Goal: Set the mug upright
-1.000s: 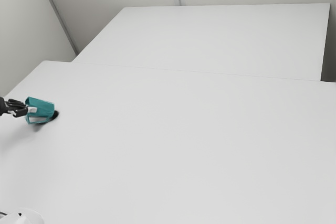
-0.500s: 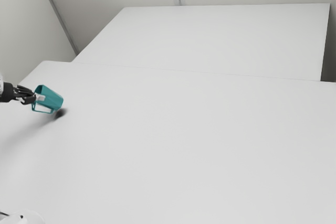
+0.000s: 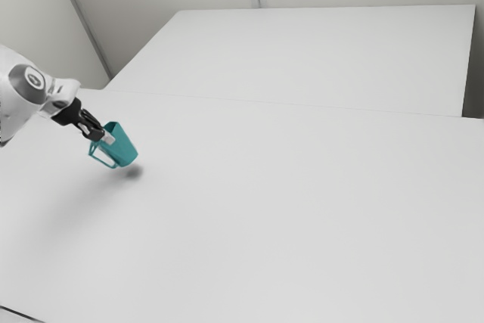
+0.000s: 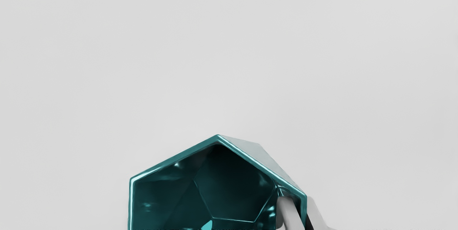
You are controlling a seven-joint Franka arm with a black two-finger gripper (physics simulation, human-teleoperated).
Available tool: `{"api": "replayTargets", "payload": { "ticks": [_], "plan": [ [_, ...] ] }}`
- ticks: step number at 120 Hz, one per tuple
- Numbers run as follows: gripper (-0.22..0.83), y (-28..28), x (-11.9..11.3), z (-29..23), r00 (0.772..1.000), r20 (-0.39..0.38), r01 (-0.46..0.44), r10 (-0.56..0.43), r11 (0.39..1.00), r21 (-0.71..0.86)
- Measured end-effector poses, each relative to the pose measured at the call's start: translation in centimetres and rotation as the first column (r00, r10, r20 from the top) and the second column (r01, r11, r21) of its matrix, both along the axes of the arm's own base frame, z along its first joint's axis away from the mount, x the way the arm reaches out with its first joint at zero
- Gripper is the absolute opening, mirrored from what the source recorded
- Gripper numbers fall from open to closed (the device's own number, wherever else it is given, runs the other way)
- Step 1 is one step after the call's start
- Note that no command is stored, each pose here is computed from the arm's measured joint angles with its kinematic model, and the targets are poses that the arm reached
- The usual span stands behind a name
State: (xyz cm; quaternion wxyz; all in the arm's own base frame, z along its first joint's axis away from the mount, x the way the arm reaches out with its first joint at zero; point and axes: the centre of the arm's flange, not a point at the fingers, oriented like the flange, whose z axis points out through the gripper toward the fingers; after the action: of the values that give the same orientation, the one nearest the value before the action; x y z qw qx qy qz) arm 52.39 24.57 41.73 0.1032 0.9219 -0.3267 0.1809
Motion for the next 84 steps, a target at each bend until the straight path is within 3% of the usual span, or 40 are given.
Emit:
{"api": "replayTargets", "payload": {
  "ticks": [42, 64, 84],
  "plan": [
    [-0.17, -10.5, 2.5, 0.3, 0.973, -0.222, -0.04, 0.066, 0.992, 0.119],
    [-0.17, -14.6, 3.7, -1.4, 0.945, -0.293, -0.099, 0.145, 0.981, 0.165],
    [-0.17, -15.8, 4.5, -1.6, 0.919, -0.313, -0.18, 0.24, 0.962, 0.207]
  ]
}}
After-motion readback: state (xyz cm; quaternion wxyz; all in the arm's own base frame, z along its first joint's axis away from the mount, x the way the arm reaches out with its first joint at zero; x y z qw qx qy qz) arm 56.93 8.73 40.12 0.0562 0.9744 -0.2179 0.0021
